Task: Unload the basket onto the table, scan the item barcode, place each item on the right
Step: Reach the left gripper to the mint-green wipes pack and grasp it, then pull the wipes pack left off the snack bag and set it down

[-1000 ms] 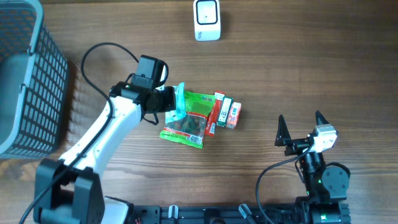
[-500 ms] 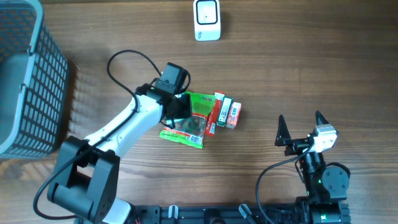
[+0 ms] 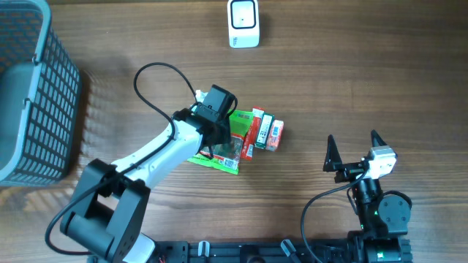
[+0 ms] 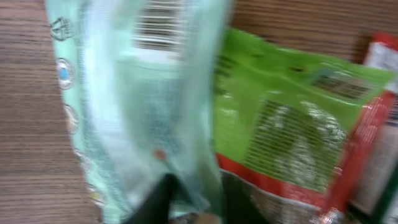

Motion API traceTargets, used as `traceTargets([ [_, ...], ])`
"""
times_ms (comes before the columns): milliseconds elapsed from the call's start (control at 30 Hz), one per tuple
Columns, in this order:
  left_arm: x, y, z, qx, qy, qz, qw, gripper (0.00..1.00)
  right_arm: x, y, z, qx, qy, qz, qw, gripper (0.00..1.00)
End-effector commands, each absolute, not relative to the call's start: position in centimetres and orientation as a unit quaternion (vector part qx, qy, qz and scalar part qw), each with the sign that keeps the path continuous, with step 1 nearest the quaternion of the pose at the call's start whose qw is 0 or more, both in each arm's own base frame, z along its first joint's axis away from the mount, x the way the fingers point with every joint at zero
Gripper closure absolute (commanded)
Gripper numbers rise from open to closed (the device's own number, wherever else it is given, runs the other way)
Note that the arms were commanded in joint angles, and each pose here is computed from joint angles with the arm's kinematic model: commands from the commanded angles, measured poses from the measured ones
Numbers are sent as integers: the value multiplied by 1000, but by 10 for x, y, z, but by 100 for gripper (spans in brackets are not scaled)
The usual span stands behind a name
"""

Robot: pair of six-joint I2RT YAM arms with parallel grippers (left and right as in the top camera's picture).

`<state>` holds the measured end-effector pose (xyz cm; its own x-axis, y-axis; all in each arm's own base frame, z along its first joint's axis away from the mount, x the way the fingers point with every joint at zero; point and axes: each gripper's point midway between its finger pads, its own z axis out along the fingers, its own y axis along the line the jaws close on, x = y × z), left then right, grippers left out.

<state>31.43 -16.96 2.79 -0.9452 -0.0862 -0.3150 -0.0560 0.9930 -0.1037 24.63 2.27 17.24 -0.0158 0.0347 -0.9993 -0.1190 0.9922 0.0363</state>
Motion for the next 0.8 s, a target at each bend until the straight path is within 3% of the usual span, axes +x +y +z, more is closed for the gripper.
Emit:
traceTargets([
  [0, 305, -163, 8, -30, 989, -23, 140, 96, 246, 25, 174, -37, 707, 56, 704, 0],
  [167, 336, -110, 78, -37, 965, 99, 240, 96, 246, 25, 174, -37, 707, 56, 704, 0],
  [267, 342, -97, 118, 13, 948, 132, 290, 96, 246, 25, 174, -37, 707, 56, 704, 0],
  [500, 314, -87, 96, 25, 964, 151, 219, 95, 246, 25, 174, -37, 707, 56, 704, 0],
  [567, 315, -90, 92, -24, 967, 126, 221, 27, 246, 25, 174, -37, 707, 56, 704, 0],
  [700, 323, -114, 87, -59, 972, 44, 221, 9, 246, 25, 174, -37, 707, 56, 704, 0],
  [733, 326, -119, 85, -61, 973, 26, 219, 0, 246, 25, 174, -37, 707, 56, 704, 0],
  [767, 327, -122, 82, -74, 974, 14, 215, 0, 246, 25, 174, -37, 707, 56, 704, 0],
])
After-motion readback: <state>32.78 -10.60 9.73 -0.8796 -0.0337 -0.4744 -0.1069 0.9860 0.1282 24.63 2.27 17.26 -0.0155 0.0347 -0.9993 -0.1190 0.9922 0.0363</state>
